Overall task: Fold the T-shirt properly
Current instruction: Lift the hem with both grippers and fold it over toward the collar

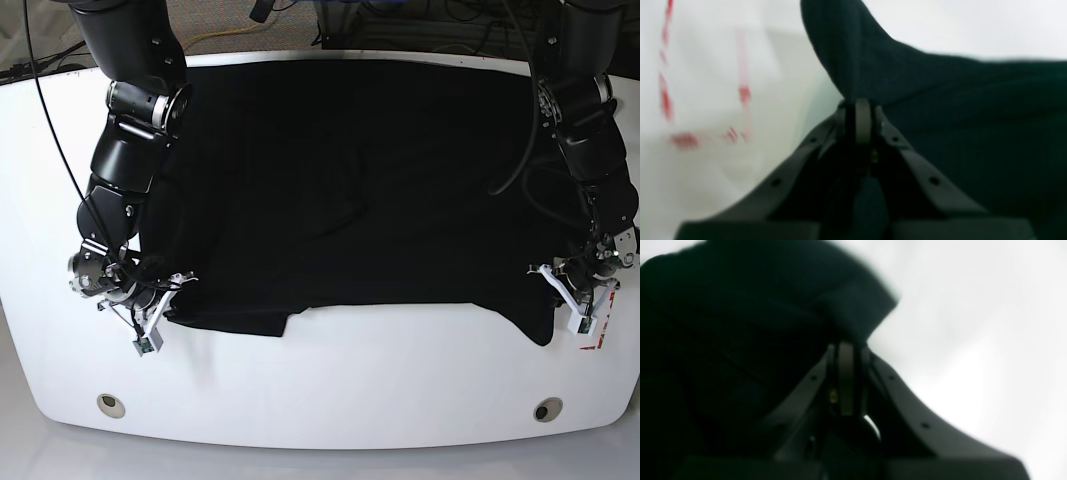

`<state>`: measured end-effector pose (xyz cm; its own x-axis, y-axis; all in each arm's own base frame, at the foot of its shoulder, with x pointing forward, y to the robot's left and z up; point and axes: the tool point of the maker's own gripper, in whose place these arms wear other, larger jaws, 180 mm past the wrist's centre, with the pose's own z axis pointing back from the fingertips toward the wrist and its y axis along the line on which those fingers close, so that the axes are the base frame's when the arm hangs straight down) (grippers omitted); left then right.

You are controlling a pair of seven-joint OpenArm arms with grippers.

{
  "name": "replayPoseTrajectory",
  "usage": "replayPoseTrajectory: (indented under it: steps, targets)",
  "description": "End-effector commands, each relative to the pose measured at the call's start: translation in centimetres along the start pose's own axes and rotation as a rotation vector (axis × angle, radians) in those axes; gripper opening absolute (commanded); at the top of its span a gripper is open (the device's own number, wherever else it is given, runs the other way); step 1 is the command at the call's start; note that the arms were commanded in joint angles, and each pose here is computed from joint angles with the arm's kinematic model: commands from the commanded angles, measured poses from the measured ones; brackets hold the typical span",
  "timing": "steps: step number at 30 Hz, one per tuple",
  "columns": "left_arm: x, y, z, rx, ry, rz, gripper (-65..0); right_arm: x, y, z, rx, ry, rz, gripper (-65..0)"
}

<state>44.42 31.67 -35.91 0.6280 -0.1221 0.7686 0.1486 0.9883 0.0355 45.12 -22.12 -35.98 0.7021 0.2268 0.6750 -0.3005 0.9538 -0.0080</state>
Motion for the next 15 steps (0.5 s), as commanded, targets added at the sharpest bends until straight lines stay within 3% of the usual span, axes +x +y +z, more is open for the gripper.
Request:
replayPoseTrajectory:
  steps: [1,8,15]
  targets:
    - [5.1,-0.1,2.2,0.006,-0.111,-0.087,-65.0,3.4,-2.3,3.1,-0.097,-0.069,0.048,-65.0]
    - [4.6,0.2,5.9,0.101,-0.079,-0.178,-65.0,3.5,-3.3,7.9,-0.24,-0.029,0.129,-65.0]
    - [1.7,-0.3,8.8,0.158,-0.019,-0.277,-65.0,0.0,-3.2,12.5,-0.371,0.062,0.192,-65.0]
